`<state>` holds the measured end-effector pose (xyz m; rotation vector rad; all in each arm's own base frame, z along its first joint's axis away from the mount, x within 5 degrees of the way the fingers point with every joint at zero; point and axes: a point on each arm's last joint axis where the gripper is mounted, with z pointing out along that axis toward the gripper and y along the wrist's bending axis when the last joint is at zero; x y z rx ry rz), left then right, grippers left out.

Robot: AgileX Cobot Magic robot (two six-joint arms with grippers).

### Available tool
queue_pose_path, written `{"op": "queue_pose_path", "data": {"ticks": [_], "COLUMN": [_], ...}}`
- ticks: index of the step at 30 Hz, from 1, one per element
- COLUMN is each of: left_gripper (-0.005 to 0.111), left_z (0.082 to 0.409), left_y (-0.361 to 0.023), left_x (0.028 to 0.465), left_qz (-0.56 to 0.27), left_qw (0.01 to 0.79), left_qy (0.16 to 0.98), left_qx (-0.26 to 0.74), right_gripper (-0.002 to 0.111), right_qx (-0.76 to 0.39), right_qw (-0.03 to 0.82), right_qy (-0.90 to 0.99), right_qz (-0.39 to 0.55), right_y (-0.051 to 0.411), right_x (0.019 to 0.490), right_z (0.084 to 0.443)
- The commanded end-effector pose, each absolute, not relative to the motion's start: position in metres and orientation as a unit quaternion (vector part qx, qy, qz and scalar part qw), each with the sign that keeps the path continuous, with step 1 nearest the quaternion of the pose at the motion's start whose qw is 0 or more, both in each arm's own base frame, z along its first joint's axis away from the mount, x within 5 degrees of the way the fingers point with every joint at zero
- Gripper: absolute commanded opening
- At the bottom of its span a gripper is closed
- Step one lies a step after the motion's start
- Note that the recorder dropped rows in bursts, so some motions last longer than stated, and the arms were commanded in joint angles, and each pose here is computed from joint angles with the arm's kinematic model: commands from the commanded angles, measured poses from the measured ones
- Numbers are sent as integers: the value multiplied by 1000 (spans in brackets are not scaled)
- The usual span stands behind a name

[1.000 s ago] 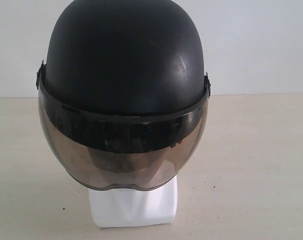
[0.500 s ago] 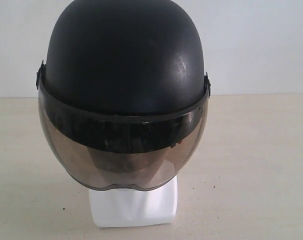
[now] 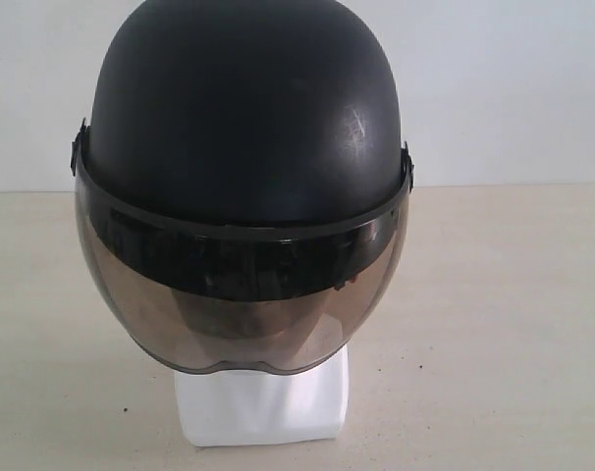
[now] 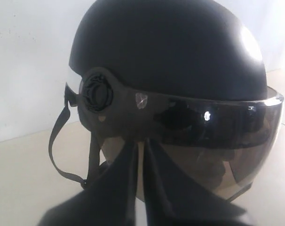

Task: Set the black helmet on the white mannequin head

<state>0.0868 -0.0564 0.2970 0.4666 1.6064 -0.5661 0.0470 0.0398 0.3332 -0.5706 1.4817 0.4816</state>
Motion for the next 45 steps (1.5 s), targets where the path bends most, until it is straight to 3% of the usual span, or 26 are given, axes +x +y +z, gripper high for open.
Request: {"op": "queue_pose_path", "data": {"ticks": [1,18,30,45], "left_gripper": [5,5,5,5], "left_z": [297,297,297,297], "left_y": [-56,-56,-56,-56], "left_x": [86,86,86,86], "left_qz": [-268,-273,-271,-272], "left_qw": [633,631,631,631], "left_qy": [703,705,705,705], "left_qx": [182,176,175,175], "right_gripper": [0,0,0,0], "right_qx": [-246,-242,-130,-71], "right_qw": [679,682,732,717], "right_qy": [657,655,662,693], "right_qz": [217,215,93,42], "right_y": [39,37,14,9], "right_x": [46,45,27,47], "right_z": [334,334,333,245]}}
